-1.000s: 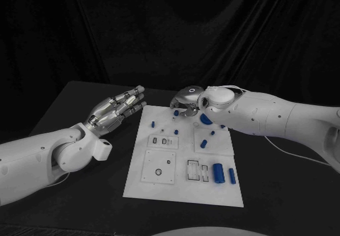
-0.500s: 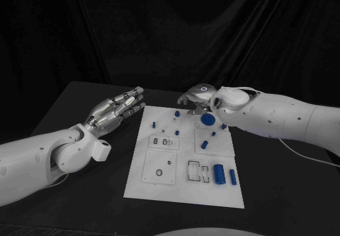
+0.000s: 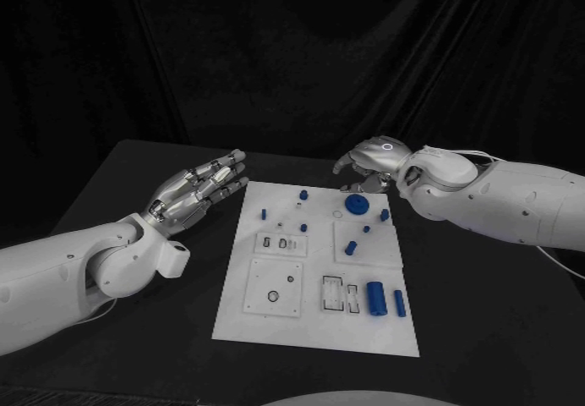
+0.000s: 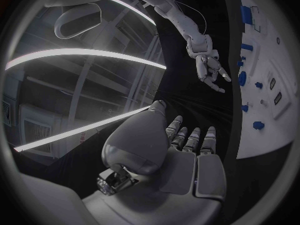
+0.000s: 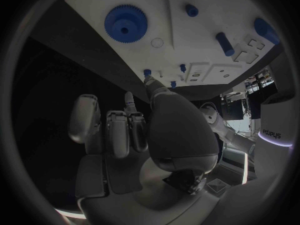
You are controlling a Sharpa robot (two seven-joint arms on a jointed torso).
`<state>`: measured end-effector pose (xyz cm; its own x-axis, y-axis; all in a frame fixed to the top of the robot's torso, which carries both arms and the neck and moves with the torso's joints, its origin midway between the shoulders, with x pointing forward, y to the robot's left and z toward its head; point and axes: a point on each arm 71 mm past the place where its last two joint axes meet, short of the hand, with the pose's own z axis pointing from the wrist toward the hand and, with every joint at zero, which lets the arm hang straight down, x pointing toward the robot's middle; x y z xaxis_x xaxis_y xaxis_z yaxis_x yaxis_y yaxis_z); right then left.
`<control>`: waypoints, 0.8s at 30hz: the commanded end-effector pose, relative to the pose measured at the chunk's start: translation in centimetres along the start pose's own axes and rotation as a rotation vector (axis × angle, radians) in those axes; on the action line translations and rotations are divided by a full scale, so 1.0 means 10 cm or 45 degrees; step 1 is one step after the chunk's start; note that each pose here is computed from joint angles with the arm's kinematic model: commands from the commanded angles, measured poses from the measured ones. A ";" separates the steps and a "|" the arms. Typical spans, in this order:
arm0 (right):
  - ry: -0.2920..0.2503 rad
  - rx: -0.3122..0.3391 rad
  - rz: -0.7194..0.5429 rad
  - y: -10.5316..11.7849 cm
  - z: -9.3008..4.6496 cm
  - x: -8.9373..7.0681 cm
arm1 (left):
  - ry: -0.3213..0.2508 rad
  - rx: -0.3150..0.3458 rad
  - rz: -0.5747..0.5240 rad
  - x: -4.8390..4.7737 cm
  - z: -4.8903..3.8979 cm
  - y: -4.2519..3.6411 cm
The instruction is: Assemble the parts on the task board
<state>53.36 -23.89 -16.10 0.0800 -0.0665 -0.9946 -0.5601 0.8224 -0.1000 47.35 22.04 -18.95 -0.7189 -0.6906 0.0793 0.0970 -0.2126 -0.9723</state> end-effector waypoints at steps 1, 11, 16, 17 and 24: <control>0.044 0.076 0.034 -0.06 -0.09 0.06 | 0.011 0.015 -0.013 0.018 -0.003 0.005; 0.141 0.176 0.071 -0.20 -0.29 0.23 | 0.011 0.008 -0.019 0.018 -0.027 0.026; 0.185 0.206 0.080 -0.24 -0.33 0.31 | 0.011 0.008 -0.021 0.018 -0.028 0.031; 0.192 0.211 0.081 -0.24 -0.34 0.33 | 0.012 0.008 -0.021 0.019 -0.028 0.032; 0.233 0.232 0.081 -0.27 -0.34 0.41 | 0.012 0.009 -0.023 0.021 -0.030 0.034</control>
<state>52.27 -28.02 -19.69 -0.0807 -0.0889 -0.9928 -0.4327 0.9004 -0.0454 47.14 22.17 -19.40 -0.7179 -0.6907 0.0867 0.0866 -0.2122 -0.9734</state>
